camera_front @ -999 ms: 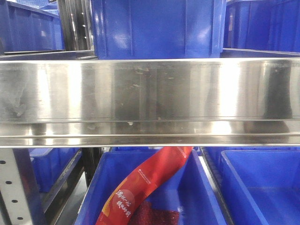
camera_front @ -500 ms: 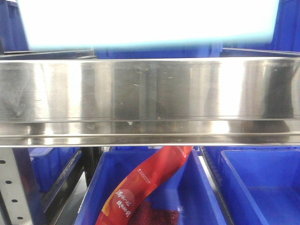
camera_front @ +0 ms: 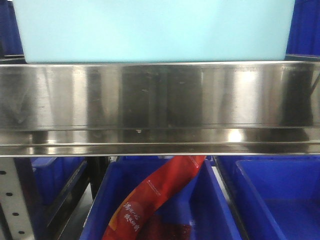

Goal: Move two blue bins to right shelf middle
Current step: 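Lower the light-blue bin onto the upper shelf with both grippers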

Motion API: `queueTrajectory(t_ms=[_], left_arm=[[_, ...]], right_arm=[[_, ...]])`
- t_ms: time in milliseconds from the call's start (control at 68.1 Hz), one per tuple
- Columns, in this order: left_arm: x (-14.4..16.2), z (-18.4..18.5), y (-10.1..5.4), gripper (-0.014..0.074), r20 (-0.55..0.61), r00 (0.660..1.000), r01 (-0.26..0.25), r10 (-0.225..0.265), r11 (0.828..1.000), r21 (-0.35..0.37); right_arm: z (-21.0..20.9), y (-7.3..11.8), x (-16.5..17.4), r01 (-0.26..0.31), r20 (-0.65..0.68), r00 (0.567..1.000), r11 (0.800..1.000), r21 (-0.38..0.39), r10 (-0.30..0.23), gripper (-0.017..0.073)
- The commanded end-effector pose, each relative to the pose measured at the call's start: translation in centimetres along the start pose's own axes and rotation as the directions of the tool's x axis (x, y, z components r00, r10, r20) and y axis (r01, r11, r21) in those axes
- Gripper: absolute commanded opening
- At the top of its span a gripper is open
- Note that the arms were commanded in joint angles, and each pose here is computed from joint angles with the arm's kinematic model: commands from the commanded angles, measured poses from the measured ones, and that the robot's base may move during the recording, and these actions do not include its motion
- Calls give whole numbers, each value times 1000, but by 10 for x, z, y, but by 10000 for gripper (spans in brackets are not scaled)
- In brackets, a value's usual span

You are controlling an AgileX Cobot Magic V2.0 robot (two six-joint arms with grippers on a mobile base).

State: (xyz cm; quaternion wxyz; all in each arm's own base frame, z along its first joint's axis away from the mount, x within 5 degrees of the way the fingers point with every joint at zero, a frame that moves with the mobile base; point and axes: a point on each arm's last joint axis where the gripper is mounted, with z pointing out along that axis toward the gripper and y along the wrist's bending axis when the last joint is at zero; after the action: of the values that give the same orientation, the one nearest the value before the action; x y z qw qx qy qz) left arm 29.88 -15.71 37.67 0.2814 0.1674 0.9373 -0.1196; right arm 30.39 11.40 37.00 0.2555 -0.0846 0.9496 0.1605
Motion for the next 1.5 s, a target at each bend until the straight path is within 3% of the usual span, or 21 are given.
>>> queueTrajectory(t_ms=[0, 118, 191, 323, 529, 661, 793, 896, 940, 1029, 1161, 1366, 1484], left_arm=[[-2, -8, -4, 295, 34, 999, -33, 32, 999, 28], [-3, -8, -4, 444, 39, 999, -33, 31, 999, 28], [-3, -8, -4, 507, 40, 999, -33, 31, 999, 29], [-4, -16, -5, 546, 61, 998, -35, 33, 999, 31], [-3, -57, -6, 525, 173, 984, -53, 48, 998, 22], [3, -89, -5, 407, 248, 967, -66, 62, 998, 7], [12, -120, -5, 153, 332, 940, -76, 73, 997, -6], [24, -137, -3, -108, 382, 921, -80, 80, 997, -15], [32, -143, -2, -110, 405, 910, -82, 84, 996, -22], [48, -146, 1, -111, 440, 895, -72, 75, 997, -25], [77, -145, 8, -111, 506, 862, -18, 25, 1000, -19], [133, -137, 16, -111, 616, 786, -37, 37, 999, -13], [166, -126, 22, -111, 649, 759, -48, 51, 999, -23]], right_arm=[[-5, -1, -6, 24, 77, 997, 1000, 13, -25, 151], [-5, -1, -6, 24, 77, 997, 1000, 13, -25, 442], [-5, -1, -6, 24, 79, 997, 1000, 13, -25, 574], [-14, 1, -9, 36, 105, 994, 999, 20, -37, 560], [-55, 7, -11, 70, 224, 972, 997, 38, -77, 558], [-84, 10, -6, 88, 306, 947, 995, 52, -100, 467], [-109, 7, 7, 111, 356, 923, 987, 113, -144, 171], [-121, 3, 23, 121, 383, 907, 981, 155, -172, -96], [-123, 1, 31, 124, 398, 899, 978, 165, -181, -167], [-121, -3, 49, 126, 426, 885, 977, 170, -188, -162], [-111, -11, 77, 127, 457, 869, 978, 168, -191, -162], [-90, -24, 127, 130, 539, 818, 978, 163, -199, -162], [-78, -32, 153, 134, 571, 795, 978, 162, -204, -162]])
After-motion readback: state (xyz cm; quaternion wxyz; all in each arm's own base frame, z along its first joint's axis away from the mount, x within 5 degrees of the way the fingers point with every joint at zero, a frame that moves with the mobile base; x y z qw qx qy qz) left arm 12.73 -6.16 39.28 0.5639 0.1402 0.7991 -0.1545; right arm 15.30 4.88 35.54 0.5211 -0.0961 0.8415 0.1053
